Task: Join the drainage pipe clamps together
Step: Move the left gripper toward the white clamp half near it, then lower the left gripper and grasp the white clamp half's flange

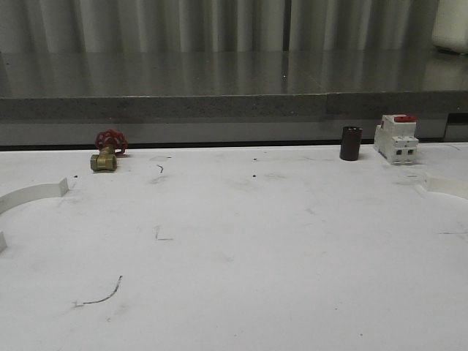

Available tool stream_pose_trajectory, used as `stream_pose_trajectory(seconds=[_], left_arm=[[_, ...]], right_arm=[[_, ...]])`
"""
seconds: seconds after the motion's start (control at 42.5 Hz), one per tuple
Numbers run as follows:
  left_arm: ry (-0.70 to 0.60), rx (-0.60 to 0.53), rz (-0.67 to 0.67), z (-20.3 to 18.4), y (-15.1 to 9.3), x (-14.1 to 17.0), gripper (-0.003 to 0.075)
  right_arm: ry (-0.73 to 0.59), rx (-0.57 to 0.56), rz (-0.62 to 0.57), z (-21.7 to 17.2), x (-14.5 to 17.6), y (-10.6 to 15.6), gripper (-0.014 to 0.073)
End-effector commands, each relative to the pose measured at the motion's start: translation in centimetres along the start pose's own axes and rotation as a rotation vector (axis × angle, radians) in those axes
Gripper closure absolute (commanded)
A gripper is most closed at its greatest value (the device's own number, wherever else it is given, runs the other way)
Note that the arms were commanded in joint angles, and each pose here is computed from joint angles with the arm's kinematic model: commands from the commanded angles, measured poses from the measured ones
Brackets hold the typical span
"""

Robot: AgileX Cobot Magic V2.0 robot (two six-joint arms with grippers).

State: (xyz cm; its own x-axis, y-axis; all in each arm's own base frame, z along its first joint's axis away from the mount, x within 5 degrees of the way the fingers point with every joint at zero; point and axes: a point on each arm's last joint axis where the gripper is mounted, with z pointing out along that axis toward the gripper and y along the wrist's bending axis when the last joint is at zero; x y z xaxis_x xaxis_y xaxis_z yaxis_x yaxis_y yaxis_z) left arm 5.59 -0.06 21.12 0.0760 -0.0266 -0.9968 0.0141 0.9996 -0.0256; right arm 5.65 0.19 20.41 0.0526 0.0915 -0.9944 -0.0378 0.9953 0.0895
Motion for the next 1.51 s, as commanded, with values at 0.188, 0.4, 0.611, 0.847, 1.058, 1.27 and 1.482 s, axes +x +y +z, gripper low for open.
stream_pose_trajectory(seconds=[0.188, 0.4, 0.611, 0.847, 1.058, 1.27, 1.482], left_arm=[[-0.272, 0.022, -0.015, -1.2, -0.3, -7.7, 0.0741], [-0.108, 0.002, -0.016, -0.2, -0.3, -14.0, 0.0741], [0.148, -0.015, -0.01, 3.9, -0.3, -13.8, 0.0741], [0.291, -0.018, -0.016, 6.7, -0.3, -12.2, 0.0741], [0.372, -0.022, -0.015, 7.7, -0.2, -11.2, 0.0741], [0.43, -0.025, -0.014, 8.2, -0.2, -10.6, 0.0688], [0.5, -0.03, -0.014, 8.7, -0.2, -10.2, 0.028]], right_arm=[[-0.13, -0.007, 0.002, -1.6, -8.6, 0.8, 0.0714], [-0.004, 0.002, 0.001, -0.2, -14.4, 1.3, 0.0714], [0.319, 0.029, 0.002, 4.0, -13.5, 1.2, 0.0714], [0.513, 0.045, 0.003, 6.4, -11.5, 1.0, 0.0714], [0.569, 0.049, -0.002, 7.0, -10.9, 1.0, 0.0709], [0.572, 0.047, -0.01, 6.9, -10.8, 1.0, 0.0402], [0.572, 0.047, -0.009, 6.9, -10.8, 1.0, 0.0167]])
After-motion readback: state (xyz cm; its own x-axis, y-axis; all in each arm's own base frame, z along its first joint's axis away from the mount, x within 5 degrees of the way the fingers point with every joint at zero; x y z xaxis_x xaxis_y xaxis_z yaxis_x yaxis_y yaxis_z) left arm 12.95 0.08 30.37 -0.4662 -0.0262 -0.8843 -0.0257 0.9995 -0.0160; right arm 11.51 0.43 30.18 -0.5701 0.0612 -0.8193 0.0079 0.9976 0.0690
